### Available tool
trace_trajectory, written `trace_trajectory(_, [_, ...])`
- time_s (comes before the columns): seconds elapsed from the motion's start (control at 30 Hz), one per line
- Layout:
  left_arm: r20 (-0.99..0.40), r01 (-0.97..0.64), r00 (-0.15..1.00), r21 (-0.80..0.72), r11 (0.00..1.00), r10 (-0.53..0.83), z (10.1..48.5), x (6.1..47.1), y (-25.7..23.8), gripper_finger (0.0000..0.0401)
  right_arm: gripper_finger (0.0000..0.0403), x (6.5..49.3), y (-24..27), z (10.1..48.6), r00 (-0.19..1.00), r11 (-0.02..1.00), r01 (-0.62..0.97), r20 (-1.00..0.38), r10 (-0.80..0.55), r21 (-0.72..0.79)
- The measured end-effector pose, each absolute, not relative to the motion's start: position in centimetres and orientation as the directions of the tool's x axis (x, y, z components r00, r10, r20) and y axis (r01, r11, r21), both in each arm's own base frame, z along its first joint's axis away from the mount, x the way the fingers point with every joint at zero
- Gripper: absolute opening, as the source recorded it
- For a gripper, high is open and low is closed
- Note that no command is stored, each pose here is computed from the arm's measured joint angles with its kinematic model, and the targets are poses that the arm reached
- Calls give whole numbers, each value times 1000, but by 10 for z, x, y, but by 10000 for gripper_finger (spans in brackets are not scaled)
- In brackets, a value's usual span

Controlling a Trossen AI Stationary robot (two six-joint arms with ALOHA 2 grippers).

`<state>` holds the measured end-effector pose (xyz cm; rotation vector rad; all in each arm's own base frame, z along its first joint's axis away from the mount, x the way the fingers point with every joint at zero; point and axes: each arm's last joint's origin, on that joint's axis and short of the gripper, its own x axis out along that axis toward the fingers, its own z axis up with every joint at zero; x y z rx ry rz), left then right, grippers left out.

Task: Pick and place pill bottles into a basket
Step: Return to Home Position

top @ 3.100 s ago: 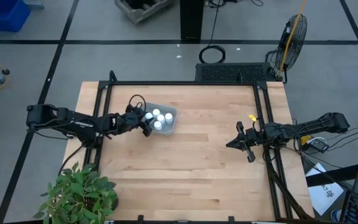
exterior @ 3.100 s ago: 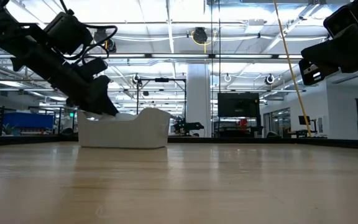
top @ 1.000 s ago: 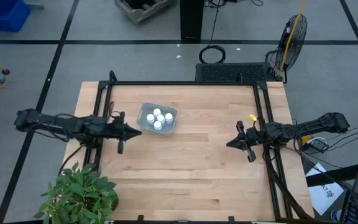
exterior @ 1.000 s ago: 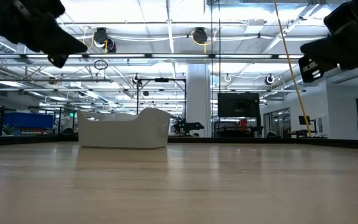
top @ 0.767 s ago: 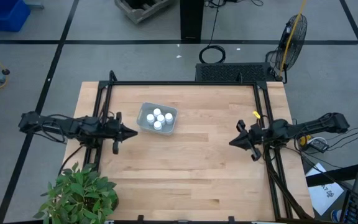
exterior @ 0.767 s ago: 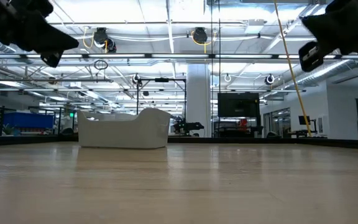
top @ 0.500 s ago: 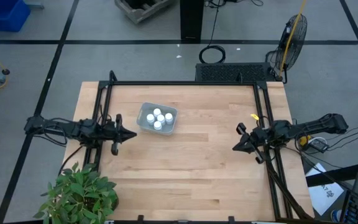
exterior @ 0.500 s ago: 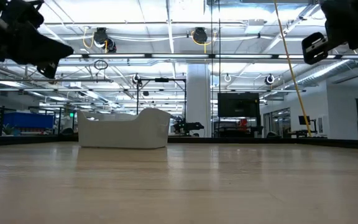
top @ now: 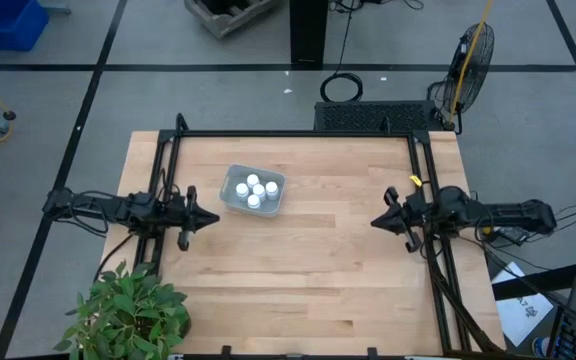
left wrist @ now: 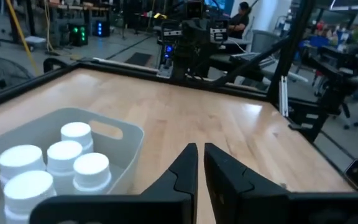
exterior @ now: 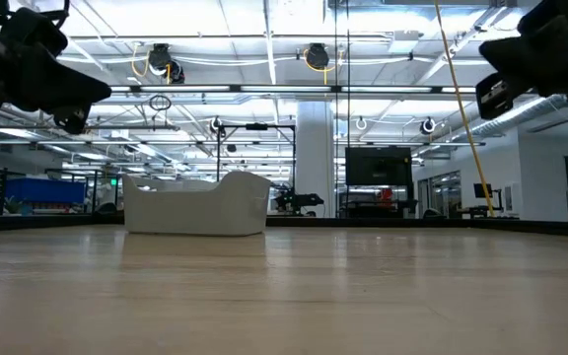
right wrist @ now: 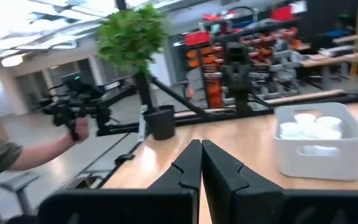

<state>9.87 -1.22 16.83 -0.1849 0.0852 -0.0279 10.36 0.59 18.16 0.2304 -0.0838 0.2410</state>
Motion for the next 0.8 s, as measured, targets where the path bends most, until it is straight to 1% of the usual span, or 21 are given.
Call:
trace_trajectory(0.23, [-80,-14,997,-181,983,-1,168,99,-11,33,4,103,3,180,975,953,-218,97,202,209])
trace_trajectory(0.8, [-81,-14,997,-180,984,0,168,99,-11,33,4,103,3,180,975,953,-218,94,202,209])
